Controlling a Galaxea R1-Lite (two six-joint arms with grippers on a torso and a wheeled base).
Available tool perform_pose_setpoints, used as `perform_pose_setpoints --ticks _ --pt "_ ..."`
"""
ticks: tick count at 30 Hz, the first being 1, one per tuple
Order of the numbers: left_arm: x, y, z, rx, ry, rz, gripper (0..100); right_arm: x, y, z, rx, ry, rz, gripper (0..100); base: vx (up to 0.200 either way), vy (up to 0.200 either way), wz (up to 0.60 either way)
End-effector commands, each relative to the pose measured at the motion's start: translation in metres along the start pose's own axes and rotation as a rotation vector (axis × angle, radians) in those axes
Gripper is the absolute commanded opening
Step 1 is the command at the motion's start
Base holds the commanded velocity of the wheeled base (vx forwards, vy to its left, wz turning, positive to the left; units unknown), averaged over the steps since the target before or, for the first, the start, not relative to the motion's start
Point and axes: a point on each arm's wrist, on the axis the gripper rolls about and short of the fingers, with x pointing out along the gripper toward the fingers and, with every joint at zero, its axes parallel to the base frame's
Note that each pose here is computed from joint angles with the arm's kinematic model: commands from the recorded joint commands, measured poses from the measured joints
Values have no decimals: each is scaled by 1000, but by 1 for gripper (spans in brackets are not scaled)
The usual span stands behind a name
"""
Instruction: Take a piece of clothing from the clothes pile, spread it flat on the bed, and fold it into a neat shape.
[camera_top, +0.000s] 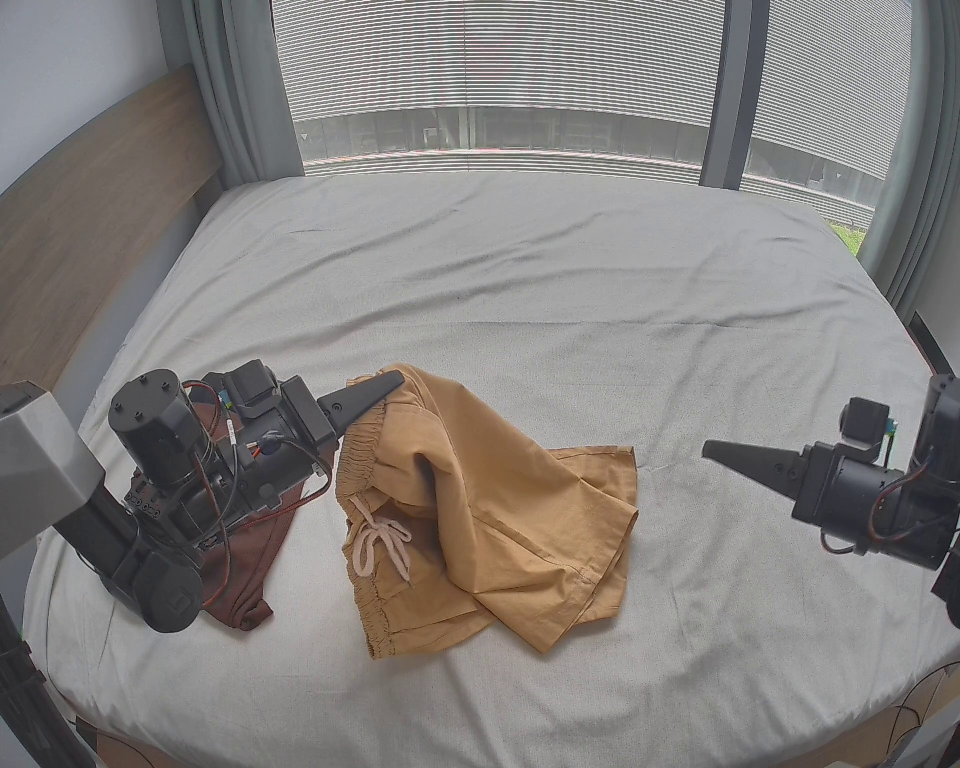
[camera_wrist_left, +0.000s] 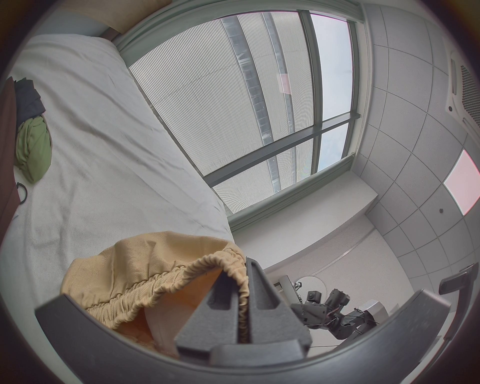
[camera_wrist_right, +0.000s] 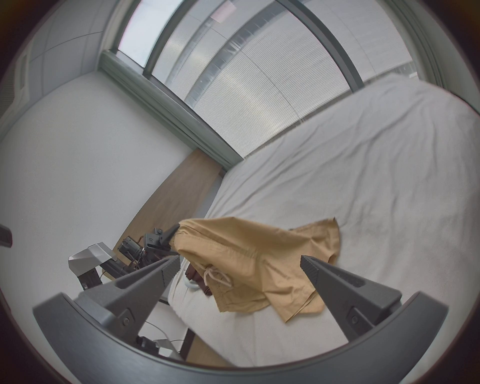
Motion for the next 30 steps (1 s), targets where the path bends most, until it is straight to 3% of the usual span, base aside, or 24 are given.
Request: perform_pose_setpoints --ticks 1,15,22,30 --pt "1 2 -2 -2 8 2 0 22 -20 -24 85 122 -27 100 0 0 0" --pt "1 2 -1 2 4 2 0 62 -56 -61 116 195 -52 100 0 0 0" --pt "1 3 -2 0 6 5 0 78 -63 -73 142 230 -29 100 0 0 0" --pt "1 2 -2 0 5 4 0 95 -78 -85 176 268 -58 100 0 0 0"
